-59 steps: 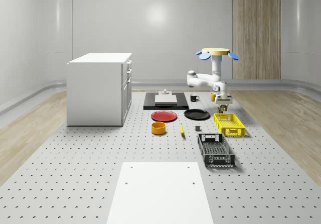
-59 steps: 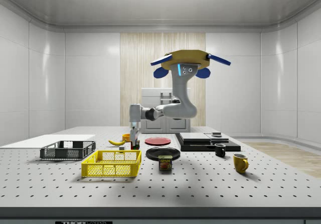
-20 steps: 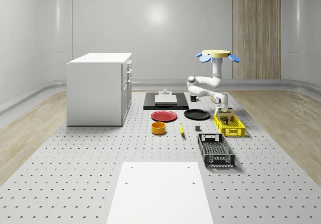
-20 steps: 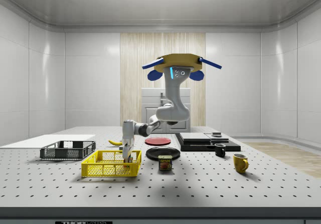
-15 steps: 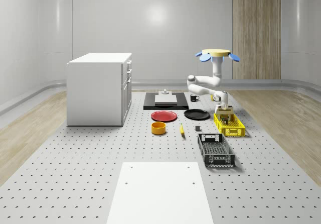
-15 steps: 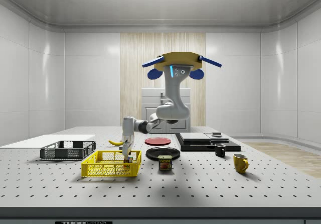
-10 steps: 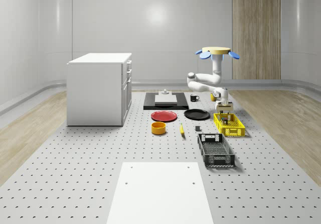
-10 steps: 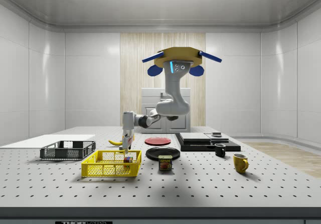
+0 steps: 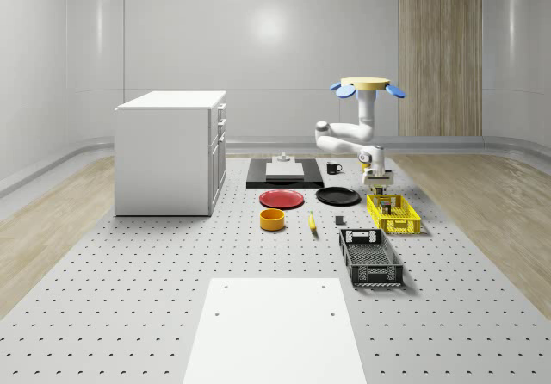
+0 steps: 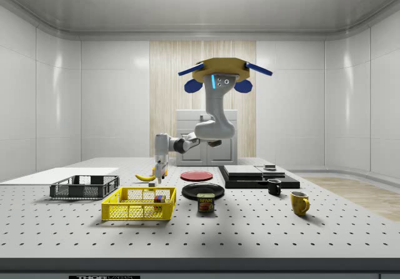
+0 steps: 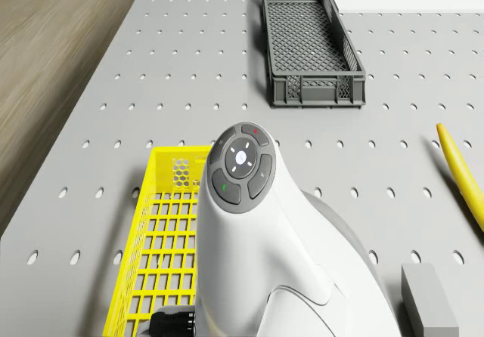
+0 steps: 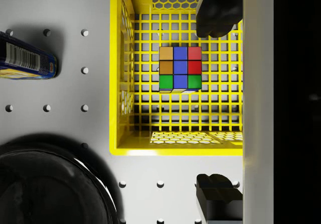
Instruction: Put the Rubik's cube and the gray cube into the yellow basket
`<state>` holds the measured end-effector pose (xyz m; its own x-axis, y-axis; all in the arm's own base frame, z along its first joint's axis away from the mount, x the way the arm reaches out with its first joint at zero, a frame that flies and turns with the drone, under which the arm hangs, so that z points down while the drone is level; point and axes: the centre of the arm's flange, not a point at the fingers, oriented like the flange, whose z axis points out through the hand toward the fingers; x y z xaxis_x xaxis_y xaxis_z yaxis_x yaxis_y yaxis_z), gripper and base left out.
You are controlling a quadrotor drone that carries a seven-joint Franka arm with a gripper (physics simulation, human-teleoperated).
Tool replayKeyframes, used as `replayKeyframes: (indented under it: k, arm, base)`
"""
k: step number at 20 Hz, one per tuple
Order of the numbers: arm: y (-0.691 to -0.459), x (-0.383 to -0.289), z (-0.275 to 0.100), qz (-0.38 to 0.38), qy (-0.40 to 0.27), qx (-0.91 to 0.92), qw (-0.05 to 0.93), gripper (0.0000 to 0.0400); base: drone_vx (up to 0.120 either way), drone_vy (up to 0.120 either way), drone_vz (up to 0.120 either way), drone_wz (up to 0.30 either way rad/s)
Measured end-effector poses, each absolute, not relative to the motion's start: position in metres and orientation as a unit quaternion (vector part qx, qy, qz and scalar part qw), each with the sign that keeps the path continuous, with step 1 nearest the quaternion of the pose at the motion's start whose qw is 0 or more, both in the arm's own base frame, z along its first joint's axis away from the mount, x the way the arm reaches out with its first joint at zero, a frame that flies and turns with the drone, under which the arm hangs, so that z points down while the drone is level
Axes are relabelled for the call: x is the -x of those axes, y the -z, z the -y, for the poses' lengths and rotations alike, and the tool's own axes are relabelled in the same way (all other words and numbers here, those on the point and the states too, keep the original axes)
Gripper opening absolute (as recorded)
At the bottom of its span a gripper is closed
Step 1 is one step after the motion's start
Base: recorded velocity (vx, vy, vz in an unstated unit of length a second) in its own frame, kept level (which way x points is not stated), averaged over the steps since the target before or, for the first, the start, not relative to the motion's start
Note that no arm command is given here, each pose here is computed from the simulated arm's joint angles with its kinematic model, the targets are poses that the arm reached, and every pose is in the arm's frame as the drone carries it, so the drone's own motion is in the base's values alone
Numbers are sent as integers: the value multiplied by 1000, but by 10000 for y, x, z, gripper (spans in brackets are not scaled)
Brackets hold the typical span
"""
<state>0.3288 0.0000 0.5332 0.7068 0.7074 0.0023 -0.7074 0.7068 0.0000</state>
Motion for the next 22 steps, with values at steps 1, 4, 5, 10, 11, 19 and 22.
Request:
replayKeyframes:
  k: [1,4,5,10,11,19,22]
  arm:
    - [-5331,-3288,0,1,-383,0,924,400]
    - [-5329,-3288,0,1,-383,0,924,400]
    - [-5329,-3288,0,1,-383,0,924,400]
    - [-5328,-3288,0,1,-383,0,924,400]
    - [-5327,-3288,0,1,-383,0,924,400]
    - [-5327,-3288,0,1,-383,0,924,400]
    - [-5327,-3288,0,1,-383,0,924,400]
  base:
    - [120,-120,0,0]
    - [120,-120,0,0]
    - [120,-120,0,0]
    - [120,-120,0,0]
    - [120,-120,0,0]
    - [5,-120,-55,0]
    - [13,-120,-80,0]
